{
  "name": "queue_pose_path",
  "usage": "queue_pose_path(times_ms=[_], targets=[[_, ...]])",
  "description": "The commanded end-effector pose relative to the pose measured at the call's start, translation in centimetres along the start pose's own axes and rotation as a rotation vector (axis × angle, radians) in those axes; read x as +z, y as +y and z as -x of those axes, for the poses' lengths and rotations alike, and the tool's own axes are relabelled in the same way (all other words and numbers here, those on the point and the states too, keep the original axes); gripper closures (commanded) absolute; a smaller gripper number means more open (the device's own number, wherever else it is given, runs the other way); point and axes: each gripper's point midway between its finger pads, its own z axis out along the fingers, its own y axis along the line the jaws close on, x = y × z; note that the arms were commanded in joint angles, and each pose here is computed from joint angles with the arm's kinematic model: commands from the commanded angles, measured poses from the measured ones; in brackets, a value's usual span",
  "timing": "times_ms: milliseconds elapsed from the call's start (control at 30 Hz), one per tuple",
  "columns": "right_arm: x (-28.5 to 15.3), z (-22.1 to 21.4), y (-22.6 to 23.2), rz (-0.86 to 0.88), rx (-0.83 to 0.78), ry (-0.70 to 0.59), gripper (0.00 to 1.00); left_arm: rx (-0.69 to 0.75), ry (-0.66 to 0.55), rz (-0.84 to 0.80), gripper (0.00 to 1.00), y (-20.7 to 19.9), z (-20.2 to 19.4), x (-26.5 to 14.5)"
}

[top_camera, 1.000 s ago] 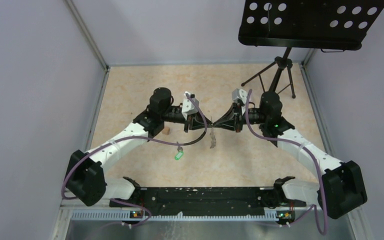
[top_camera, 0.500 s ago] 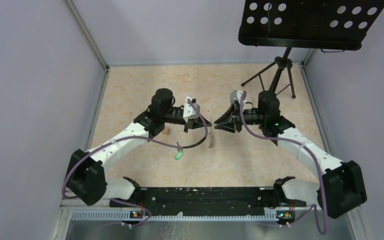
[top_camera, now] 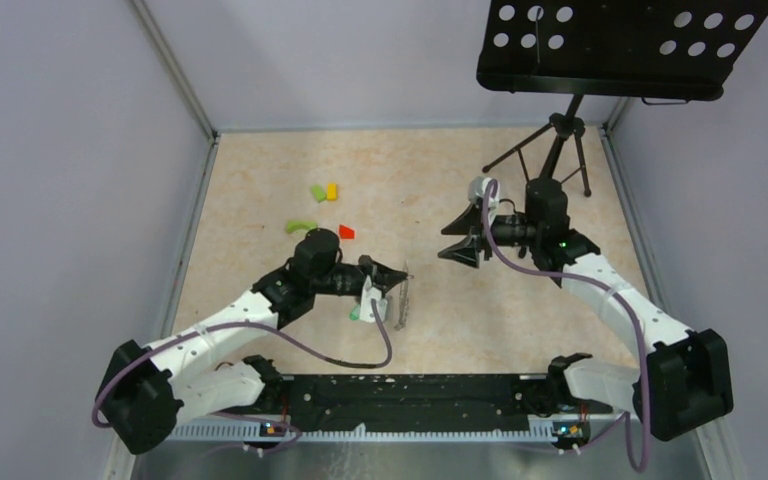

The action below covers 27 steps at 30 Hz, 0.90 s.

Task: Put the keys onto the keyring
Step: Adjust the keyring.

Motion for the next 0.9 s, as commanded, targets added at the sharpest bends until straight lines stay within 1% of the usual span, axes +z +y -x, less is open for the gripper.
queue_pose_path(times_ms=[0, 167, 267, 333, 367, 467, 600, 767, 867], targets=[[0.0, 1.2, -0.4, 0.021, -0.052, -0.006, 0.45, 0.238, 0.073, 0.071, 1.0, 1.2, 0.0, -0.2], [0.1, 0.8, -0.2, 0.032, -0.053, 0.003, 0.45, 0.276, 0.094, 0.092, 1.0, 0.8, -0.1, 0.0], [0.2, 0.8, 0.1, 0.035, -0.067, 0.017, 0.45, 0.247, 0.103, 0.109, 1.0, 1.0, -0.3, 0.1], [0.5, 0.8, 0.6, 0.044, -0.092, 0.03, 0.44, 0.188, 0.097, 0.121, 1.0, 1.4, -0.1, 0.3], [0.6, 0.8, 0.8, 0.047, -0.107, 0.038, 0.44, 0.12, 0.093, 0.133, 1.0, 1.6, 0.1, 0.3], [1.4, 0.7, 1.7, 0.054, -0.18, 0.069, 0.45, -0.024, 0.078, 0.15, 1.0, 2.3, 0.7, 0.6], [2.0, 1.2, 2.5, 0.046, -0.248, 0.081, 0.46, -0.157, 0.062, 0.086, 1.0, 1.8, 1.3, 1.3], [2.5, 1.6, 3.5, 0.06, -0.286, 0.085, 0.52, -0.292, 0.065, 0.023, 1.0, 1.0, 1.3, 2.1], [2.6, 1.6, 3.6, 0.064, -0.29, 0.084, 0.58, -0.329, 0.058, 0.007, 1.0, 0.8, 1.4, 2.3]])
